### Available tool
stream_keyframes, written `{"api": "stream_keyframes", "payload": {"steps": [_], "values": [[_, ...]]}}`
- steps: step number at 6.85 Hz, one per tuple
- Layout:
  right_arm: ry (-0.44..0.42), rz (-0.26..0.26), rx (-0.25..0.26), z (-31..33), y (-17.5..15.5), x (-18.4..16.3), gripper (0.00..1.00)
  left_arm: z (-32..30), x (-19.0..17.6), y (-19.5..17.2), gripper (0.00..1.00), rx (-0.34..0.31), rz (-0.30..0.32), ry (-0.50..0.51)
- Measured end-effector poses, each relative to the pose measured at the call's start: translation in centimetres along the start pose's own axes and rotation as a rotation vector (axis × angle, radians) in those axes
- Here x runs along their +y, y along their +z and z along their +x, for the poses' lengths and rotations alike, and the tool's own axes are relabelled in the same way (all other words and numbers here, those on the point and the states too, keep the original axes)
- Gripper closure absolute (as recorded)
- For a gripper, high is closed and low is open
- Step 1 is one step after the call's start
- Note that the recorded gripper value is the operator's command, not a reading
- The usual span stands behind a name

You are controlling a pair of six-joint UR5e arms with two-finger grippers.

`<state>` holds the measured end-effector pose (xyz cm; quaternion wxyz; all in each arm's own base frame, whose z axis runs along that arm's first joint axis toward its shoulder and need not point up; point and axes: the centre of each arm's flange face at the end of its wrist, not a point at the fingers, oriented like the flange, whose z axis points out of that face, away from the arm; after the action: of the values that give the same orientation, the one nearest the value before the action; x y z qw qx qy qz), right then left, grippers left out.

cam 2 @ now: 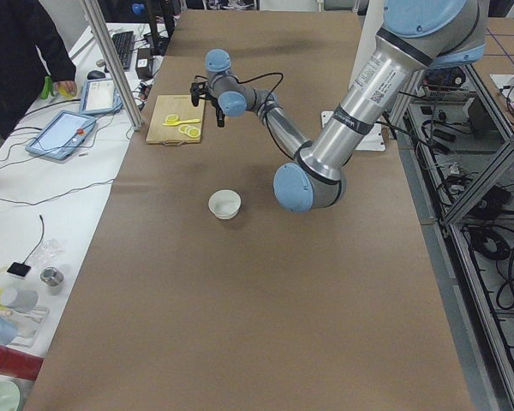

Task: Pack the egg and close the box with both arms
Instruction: 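Lift the egg with the left gripper and carry it toward the carton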

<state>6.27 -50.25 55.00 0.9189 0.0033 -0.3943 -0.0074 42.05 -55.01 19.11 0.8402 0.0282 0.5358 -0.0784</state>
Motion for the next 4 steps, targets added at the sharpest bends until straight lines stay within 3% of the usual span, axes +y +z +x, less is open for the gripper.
{"api": "stream_keyframes", "payload": {"steps": [4], "values": [[-0.003, -0.009, 0.002, -0.2, 0.5, 0.0, 0.00, 10.1, 2.9, 6.9, 0.56, 0.093, 0.129, -0.018]]}}
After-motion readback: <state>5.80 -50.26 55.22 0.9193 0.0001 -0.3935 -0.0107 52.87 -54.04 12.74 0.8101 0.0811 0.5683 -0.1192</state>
